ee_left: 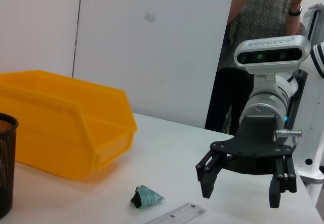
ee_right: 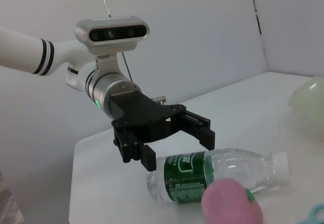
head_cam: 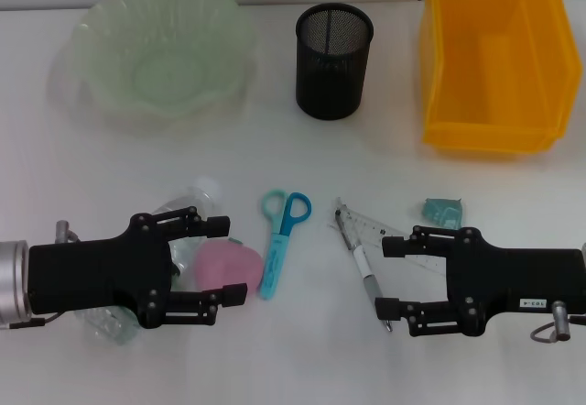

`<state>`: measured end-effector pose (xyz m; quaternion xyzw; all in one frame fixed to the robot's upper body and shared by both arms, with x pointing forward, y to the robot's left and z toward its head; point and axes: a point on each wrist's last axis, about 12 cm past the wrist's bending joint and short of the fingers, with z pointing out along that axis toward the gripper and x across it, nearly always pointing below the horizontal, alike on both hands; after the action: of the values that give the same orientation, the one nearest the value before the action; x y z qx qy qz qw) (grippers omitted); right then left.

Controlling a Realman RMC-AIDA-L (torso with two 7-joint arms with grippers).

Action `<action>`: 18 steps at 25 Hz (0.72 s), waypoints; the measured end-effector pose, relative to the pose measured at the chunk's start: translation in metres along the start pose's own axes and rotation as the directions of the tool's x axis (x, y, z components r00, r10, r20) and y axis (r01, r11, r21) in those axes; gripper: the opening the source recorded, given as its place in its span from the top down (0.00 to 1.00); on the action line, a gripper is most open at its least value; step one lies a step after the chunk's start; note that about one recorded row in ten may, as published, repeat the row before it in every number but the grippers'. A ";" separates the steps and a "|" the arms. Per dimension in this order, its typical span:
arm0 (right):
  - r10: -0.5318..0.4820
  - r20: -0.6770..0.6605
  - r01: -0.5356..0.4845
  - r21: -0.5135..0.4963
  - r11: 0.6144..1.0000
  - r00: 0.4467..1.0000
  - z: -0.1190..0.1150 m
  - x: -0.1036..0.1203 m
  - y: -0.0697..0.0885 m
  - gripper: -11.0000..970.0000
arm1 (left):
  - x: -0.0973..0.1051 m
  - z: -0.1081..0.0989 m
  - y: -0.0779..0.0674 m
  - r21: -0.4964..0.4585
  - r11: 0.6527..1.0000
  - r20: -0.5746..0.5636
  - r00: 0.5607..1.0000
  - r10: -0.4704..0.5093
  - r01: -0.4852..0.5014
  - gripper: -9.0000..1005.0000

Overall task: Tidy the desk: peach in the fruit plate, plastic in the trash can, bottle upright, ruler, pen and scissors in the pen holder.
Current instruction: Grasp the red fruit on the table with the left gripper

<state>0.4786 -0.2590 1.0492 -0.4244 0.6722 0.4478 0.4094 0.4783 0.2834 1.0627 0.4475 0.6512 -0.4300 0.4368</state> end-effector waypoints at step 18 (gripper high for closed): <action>0.014 0.008 -0.014 0.006 1.000 1.000 -0.003 0.002 0.002 0.17 | 0.005 0.009 0.007 -0.039 0.999 -0.067 0.998 0.017 -0.019 0.16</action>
<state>0.4756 -0.2617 1.0485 -0.4167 0.6746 0.4505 0.4103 0.4857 0.2774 1.0540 0.4589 0.6697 -0.3980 0.4273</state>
